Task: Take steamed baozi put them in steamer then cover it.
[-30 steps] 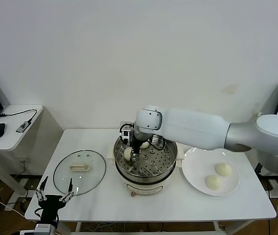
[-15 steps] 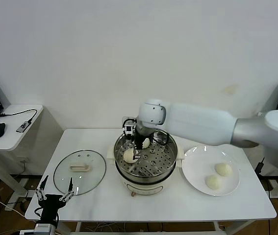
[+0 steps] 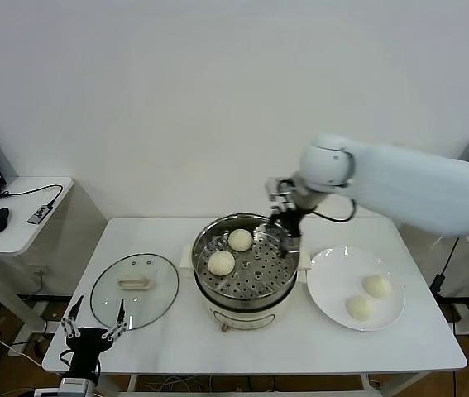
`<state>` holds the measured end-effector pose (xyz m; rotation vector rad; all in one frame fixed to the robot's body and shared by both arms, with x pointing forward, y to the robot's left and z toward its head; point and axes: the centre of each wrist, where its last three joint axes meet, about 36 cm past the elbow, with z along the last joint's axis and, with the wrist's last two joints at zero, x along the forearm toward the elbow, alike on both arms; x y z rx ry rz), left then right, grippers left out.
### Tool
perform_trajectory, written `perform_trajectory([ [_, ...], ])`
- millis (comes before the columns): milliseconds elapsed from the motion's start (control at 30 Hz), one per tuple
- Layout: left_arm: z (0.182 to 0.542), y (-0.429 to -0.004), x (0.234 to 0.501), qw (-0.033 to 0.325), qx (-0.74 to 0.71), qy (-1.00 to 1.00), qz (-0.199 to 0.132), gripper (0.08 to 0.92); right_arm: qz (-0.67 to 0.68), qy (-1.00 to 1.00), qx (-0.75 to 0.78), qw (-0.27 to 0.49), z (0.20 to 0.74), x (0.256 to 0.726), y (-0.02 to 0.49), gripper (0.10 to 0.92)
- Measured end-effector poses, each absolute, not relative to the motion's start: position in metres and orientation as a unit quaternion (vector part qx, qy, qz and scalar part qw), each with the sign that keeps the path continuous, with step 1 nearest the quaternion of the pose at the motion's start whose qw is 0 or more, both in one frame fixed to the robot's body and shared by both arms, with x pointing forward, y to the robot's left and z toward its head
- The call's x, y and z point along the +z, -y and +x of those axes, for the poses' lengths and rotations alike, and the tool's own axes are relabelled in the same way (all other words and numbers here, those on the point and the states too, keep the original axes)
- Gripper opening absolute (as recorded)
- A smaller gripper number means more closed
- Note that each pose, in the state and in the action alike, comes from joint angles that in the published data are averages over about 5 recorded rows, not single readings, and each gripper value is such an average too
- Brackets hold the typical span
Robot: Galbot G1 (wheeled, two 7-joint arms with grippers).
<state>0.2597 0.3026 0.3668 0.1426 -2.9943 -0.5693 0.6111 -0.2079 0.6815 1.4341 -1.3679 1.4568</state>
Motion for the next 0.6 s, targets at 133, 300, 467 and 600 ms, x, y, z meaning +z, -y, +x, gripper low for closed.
perform_trajectory([
  [133, 0.260, -0.302, 0.366, 0.046, -0.186, 0.980, 0.045, 0.823, 0.542, 0.523, 0.562, 0.341, 0.600, 0.674, 0.250, 0.823],
  [300, 0.260, -0.300, 0.365, 0.047, -0.185, 0.981, 0.044, 0.823, 0.528, 0.525, 0.565, 0.355, 0.587, 0.655, 0.297, 0.823],
  [467, 0.259, -0.300, 0.365, 0.048, -0.184, 0.981, 0.044, 0.823, 0.514, 0.522, 0.569, 0.374, 0.574, 0.627, 0.332, 0.823],
  [600, 0.259, -0.301, 0.365, 0.048, -0.185, 0.981, 0.045, 0.823, 0.507, 0.519, 0.571, 0.384, 0.567, 0.603, 0.349, 0.823],
])
